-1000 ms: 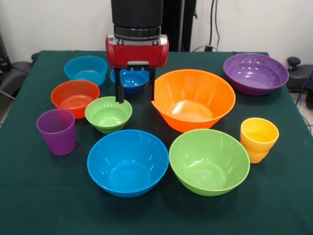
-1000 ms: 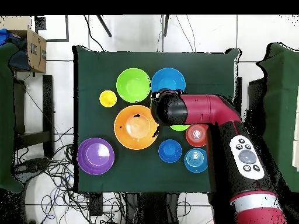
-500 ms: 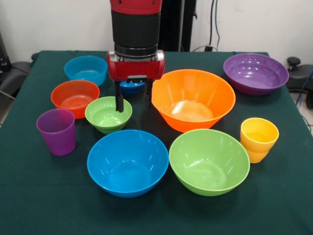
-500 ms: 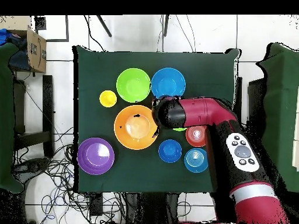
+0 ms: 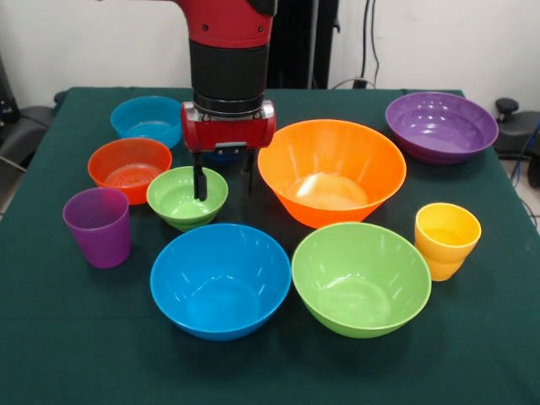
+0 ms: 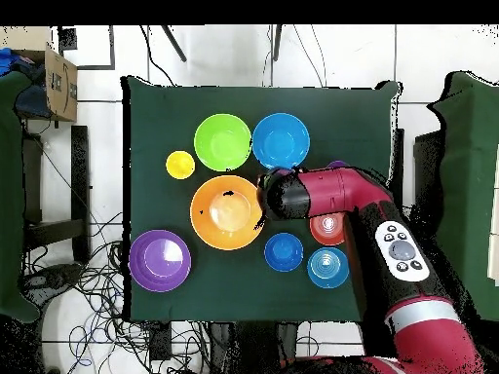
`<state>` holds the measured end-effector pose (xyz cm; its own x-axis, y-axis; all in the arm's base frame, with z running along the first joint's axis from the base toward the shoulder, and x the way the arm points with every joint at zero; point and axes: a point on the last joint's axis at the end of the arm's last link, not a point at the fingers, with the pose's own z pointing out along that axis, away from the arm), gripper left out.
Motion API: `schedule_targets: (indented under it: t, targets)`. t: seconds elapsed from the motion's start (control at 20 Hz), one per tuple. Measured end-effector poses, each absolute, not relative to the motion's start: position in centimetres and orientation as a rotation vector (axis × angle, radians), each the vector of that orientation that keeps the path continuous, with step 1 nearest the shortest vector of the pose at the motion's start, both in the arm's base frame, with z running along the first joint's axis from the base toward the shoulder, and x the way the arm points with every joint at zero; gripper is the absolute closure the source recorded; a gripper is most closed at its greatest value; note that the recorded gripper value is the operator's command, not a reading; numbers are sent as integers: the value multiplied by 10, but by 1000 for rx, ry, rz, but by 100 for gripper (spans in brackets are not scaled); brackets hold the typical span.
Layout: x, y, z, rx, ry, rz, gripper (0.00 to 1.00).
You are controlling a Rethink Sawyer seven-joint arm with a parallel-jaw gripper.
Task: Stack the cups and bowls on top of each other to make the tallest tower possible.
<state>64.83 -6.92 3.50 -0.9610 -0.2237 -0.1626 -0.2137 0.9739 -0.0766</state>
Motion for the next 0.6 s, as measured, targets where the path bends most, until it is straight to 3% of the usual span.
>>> schedule_targets:
  t: [0.6]
  targets:
    - [636,-78,16,-410,2945,-123,0]
